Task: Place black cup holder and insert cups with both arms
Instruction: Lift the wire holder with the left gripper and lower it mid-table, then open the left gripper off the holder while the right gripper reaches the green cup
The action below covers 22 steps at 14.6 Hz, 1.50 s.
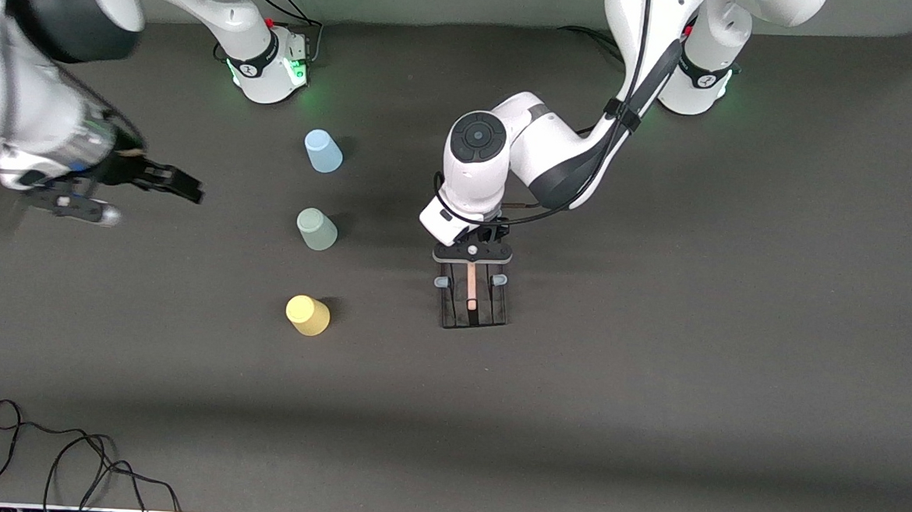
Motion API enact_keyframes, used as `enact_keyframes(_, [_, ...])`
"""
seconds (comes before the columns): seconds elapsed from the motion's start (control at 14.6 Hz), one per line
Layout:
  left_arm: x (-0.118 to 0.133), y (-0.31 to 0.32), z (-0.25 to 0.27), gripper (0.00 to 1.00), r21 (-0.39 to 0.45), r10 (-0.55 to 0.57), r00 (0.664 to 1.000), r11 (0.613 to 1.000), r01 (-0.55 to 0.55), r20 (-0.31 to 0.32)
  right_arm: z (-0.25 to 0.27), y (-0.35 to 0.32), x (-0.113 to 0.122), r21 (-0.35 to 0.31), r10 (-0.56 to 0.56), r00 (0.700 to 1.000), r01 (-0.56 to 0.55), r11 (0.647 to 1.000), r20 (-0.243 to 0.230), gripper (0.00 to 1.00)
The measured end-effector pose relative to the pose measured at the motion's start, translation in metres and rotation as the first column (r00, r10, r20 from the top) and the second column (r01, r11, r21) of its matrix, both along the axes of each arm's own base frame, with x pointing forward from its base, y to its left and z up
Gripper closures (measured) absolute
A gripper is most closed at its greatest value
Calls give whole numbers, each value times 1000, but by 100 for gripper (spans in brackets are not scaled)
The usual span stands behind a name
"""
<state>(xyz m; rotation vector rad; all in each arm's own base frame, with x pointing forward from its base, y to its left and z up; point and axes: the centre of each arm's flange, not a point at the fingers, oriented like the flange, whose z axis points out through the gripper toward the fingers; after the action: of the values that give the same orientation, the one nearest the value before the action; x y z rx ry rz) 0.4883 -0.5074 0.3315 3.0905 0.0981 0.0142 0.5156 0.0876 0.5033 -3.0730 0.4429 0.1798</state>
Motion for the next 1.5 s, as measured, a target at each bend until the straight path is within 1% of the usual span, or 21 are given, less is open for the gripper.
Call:
enact_keyframes(0.2, [0, -1, -1, 84, 0, 24, 1000, 1000, -24, -2, -41, 33, -12, -8, -20, 1000, 20, 1000, 11, 1])
enact_keyframes(0.41, [1, 0, -3, 84, 4, 26, 1000, 1000, -26, 0, -85, 48, -24, -7, -44, 998, 44, 999, 45, 1])
enact_keyframes(0.48, [2, 0, -4, 79, 12, 20, 1000, 1000, -20, 9, -97, 51, -29, -7, -54, 997, 55, 998, 51, 1])
enact_keyframes(0.75, [7, 0, 1, 38, 22, 6, 999, 1000, -7, 38, -138, 58, -40, -12, -54, 997, 55, 998, 55, 1])
enact_keyframes(0.96, [19, 2, 22, 7, 0, 20, 997, 1000, -20, 71, -177, 61, -49, -10, -61, 995, 62, 998, 82, 1])
enact_keyframes(1.02, [27, 7, 35, 2, -14, 35, 996, 999, -34, 88, -192, 68, -54, -10, -64, 994, 66, 998, 92, 1])
enact_keyframes(1.16, [44, 26, 71, 1, -47, 72, 989, 997, -66, 125, -219, 81, -64, -11, -70, 992, 72, 997, 106, 1])
enact_keyframes(1.3, [54, 47, 109, 0, -58, 107, 984, 993, -99, 144, -240, 86, -68, -13, -65, 992, 67, 998, 112, 1])
enact_keyframes(1.5, [74, 94, 163, 0, -20, 165, 978, 986, -164, 127, -266, 83, -75, -14, -65, 990, 67, 998, 128, 1])
